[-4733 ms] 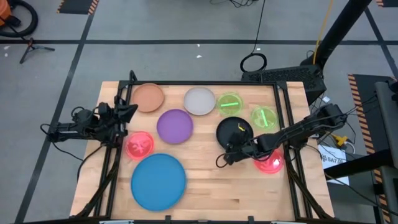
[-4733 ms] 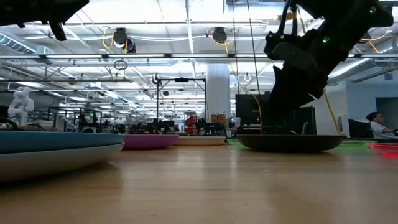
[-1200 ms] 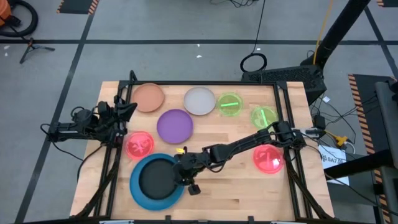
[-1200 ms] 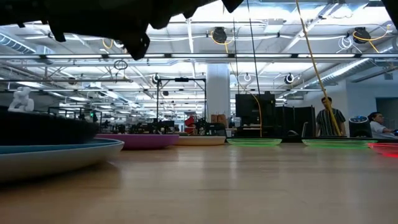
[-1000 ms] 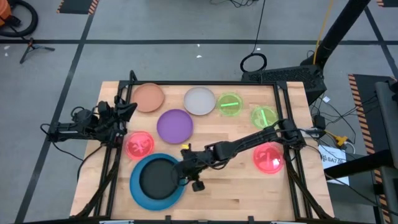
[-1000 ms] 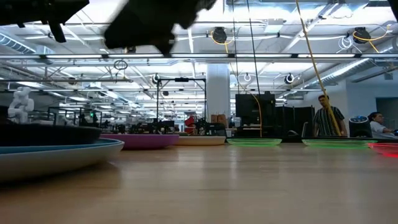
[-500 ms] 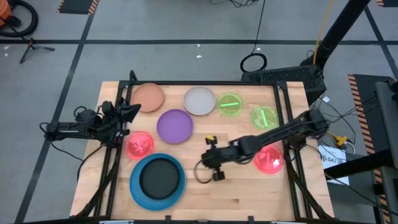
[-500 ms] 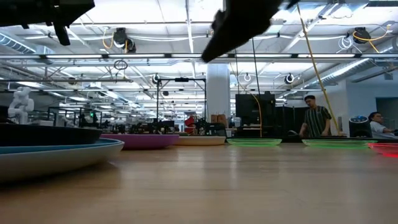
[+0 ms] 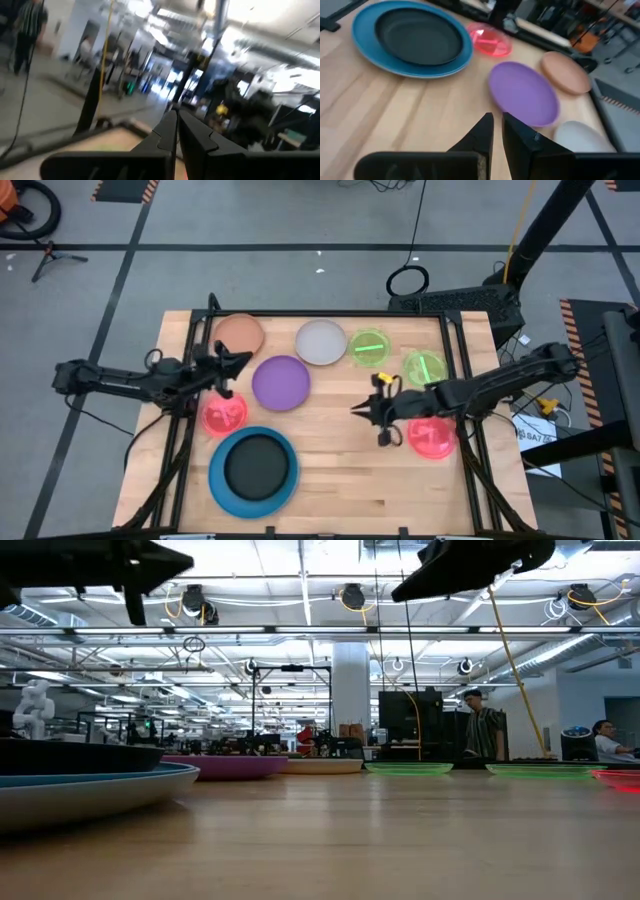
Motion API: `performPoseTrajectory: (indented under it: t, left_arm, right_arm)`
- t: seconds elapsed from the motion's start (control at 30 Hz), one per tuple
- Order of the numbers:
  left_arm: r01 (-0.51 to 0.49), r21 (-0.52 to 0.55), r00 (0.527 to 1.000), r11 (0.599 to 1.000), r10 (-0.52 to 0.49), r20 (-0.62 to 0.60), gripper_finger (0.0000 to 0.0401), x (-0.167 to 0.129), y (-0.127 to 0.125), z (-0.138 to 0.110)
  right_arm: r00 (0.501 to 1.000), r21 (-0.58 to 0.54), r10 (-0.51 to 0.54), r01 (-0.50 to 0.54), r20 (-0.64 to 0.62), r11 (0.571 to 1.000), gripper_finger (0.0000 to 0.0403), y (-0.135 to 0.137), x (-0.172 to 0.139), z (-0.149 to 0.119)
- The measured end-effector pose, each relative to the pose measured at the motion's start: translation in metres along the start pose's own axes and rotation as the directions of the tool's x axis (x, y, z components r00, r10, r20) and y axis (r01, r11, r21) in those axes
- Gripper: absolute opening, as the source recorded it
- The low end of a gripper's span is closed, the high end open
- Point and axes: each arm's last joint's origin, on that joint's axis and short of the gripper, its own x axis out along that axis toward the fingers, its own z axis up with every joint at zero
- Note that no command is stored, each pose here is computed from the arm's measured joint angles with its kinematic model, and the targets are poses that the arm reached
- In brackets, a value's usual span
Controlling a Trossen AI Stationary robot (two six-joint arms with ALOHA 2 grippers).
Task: Stack plastic plates
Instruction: Stack the purple plate on the black plate
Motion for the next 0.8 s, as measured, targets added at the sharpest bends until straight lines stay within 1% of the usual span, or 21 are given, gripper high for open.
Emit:
performPoseTrajectory:
  t: [0.1,0.17,0.23,0.3,0.4,0.47,0.53,0.6,0.67,0.8]
  left_arm:
    - [-0.046,-0.032,0.994,0.998,0.042,-0.104,0.0024,0.015,-0.006,-0.003]
    - [-0.094,-0.032,0.976,0.995,0.086,-0.202,0.0024,0.029,-0.012,-0.001]
    - [-0.163,0.001,0.938,0.987,0.155,-0.311,0.0024,0.042,-0.017,-0.001]
    - [-0.210,0.061,0.884,0.976,0.216,-0.415,0.0024,0.057,-0.024,0.001]
    - [-0.264,0.194,0.762,0.945,0.328,-0.559,0.0024,0.074,-0.029,0.004]
    - [-0.289,0.286,0.662,0.913,0.407,-0.629,0.0024,0.084,-0.030,0.005]
    - [-0.299,0.377,0.558,0.877,0.481,-0.676,0.0023,0.093,-0.027,0.006]
    - [-0.281,0.438,0.476,0.854,0.520,-0.709,0.0023,0.103,-0.024,0.007]
    - [-0.234,0.462,0.397,0.855,0.518,-0.757,0.0023,0.113,-0.017,0.008]
    - [-0.136,0.410,0.285,0.902,0.432,-0.856,0.0023,0.134,0.004,0.007]
  right_arm:
    - [0.999,0.011,-0.027,0.026,0.043,1.000,0.0031,-0.009,-0.015,0.000]
    - [0.997,0.021,-0.037,0.035,0.068,0.999,0.0031,-0.013,-0.023,-0.001]
    - [0.995,0.005,-0.042,0.042,0.086,0.999,0.0031,-0.014,-0.030,-0.002]
    - [0.994,-0.025,-0.043,0.046,0.100,0.999,0.0031,-0.015,-0.035,-0.004]
    - [0.992,-0.033,-0.047,0.052,0.118,0.998,0.0031,-0.017,-0.041,-0.004]
    - [0.993,-0.034,-0.045,0.049,0.111,0.998,0.0031,-0.017,-0.044,-0.005]
    - [0.994,-0.035,-0.042,0.045,0.102,0.998,0.0031,-0.018,-0.046,-0.006]
    - [0.995,-0.028,-0.040,0.043,0.095,0.999,0.0031,-0.018,-0.047,-0.007]
    - [0.996,-0.019,-0.036,0.038,0.082,0.999,0.0031,-0.017,-0.047,-0.009]
    - [0.997,-0.016,-0.033,0.034,0.068,0.999,0.0031,-0.017,-0.047,-0.010]
